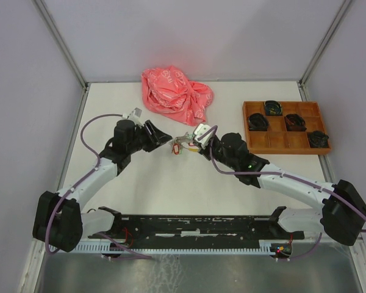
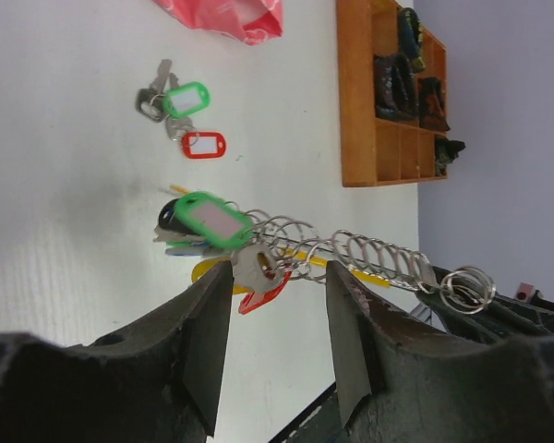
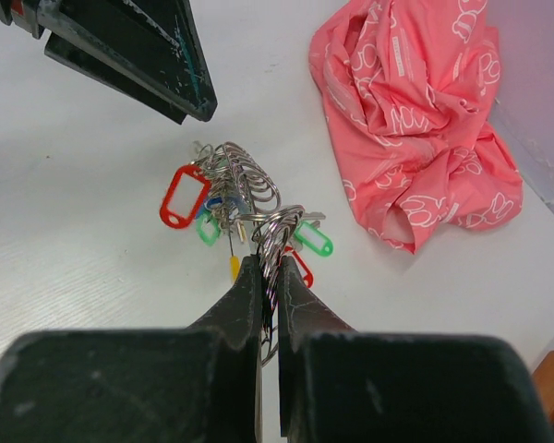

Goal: Put the keys on the keyring

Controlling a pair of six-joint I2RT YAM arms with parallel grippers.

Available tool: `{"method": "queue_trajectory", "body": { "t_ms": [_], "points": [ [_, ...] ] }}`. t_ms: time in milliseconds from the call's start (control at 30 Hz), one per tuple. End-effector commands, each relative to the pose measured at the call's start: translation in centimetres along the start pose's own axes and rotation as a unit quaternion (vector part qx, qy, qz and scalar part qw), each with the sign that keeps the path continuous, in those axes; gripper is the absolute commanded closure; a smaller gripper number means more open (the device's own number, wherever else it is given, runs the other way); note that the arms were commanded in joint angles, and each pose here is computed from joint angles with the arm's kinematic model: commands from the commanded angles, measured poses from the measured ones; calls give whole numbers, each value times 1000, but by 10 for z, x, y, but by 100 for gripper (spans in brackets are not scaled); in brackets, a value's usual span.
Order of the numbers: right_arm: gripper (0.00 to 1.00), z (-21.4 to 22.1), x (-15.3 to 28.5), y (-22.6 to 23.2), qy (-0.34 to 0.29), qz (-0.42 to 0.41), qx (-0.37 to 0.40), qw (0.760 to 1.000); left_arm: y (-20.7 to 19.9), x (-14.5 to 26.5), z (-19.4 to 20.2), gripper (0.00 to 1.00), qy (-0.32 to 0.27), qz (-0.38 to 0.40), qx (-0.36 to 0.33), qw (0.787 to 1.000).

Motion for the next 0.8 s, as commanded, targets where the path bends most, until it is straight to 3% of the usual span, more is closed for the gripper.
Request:
{"method": "queue_trajectory", "body": {
  "t_ms": [0, 300, 767],
  "points": [
    [99, -31, -2, -4, -76, 6, 15, 997, -39, 4, -22, 47, 15, 102, 11, 995],
    [99, -26, -11, -1, -70, -9, 30, 997, -48, -3, -26, 49, 42, 133, 27, 990],
    [99, -20, -18, 5, -62, -27, 34, 997, -37, -17, -18, 57, 75, 107, 69, 989]
  ]
}}
Point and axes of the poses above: each gripper's point midway between its finger pads, its own x axis back along the fingers, its own y axis along the line the jaws close on, z = x × y, the point moved 8 cm from there along x, back along the fingers, and after that the axes turned 9 degrees about -x, right-handed, at the moved point
